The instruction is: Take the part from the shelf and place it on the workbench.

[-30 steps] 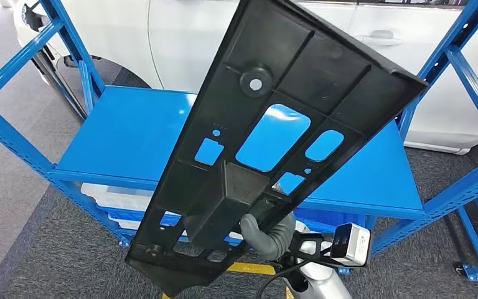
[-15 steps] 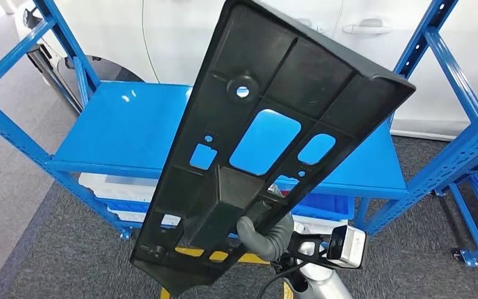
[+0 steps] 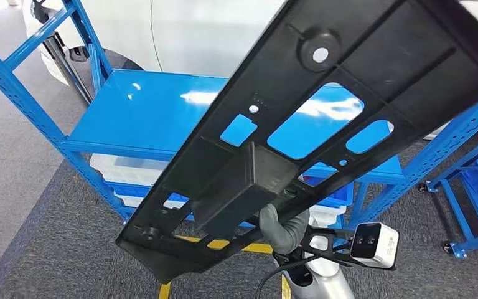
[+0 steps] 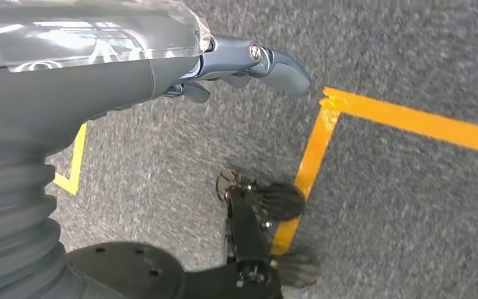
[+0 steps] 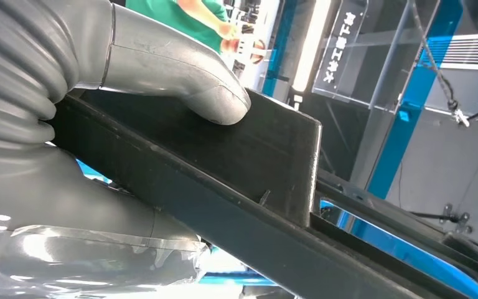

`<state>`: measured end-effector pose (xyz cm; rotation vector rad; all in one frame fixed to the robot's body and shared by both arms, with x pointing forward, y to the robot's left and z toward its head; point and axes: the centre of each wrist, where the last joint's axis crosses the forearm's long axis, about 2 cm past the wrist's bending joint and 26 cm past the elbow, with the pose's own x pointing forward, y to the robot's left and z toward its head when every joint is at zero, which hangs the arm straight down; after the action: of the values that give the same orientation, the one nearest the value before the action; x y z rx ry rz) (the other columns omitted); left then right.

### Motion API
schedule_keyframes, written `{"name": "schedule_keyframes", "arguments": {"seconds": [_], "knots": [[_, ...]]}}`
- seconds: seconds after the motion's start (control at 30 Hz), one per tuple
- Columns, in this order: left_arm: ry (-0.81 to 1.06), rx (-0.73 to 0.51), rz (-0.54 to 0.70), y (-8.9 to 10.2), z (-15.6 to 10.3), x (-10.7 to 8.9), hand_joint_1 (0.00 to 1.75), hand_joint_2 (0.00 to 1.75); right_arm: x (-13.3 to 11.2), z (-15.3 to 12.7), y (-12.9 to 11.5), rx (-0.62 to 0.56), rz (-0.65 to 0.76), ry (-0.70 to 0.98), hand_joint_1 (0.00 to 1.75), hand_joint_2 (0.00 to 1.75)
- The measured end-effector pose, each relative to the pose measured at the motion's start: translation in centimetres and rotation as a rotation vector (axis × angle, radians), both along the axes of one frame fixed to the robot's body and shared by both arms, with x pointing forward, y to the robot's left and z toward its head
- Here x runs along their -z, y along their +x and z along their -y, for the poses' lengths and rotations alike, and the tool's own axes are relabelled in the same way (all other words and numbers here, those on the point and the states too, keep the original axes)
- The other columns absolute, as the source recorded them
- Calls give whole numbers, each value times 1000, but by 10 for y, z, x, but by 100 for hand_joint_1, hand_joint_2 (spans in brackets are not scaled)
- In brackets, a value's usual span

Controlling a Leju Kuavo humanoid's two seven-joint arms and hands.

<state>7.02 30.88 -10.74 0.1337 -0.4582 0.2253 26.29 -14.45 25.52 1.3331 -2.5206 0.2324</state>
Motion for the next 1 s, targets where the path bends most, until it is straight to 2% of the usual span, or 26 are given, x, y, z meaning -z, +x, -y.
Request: {"name": "schedule_keyframes", "arguments": {"seconds": [0.47,0.63,1.0], "knots": [[11,20,-12,-1,-4,0,0,175,-25,10,-5,107,33,147,164,175],[11,32,-14,0,-4,0,0,175,-22,10,-6,136,11,147,164,175],[13,21,-5,1,-4,0,0,175,-16,13,-7,95,23,112,164,175]]}}
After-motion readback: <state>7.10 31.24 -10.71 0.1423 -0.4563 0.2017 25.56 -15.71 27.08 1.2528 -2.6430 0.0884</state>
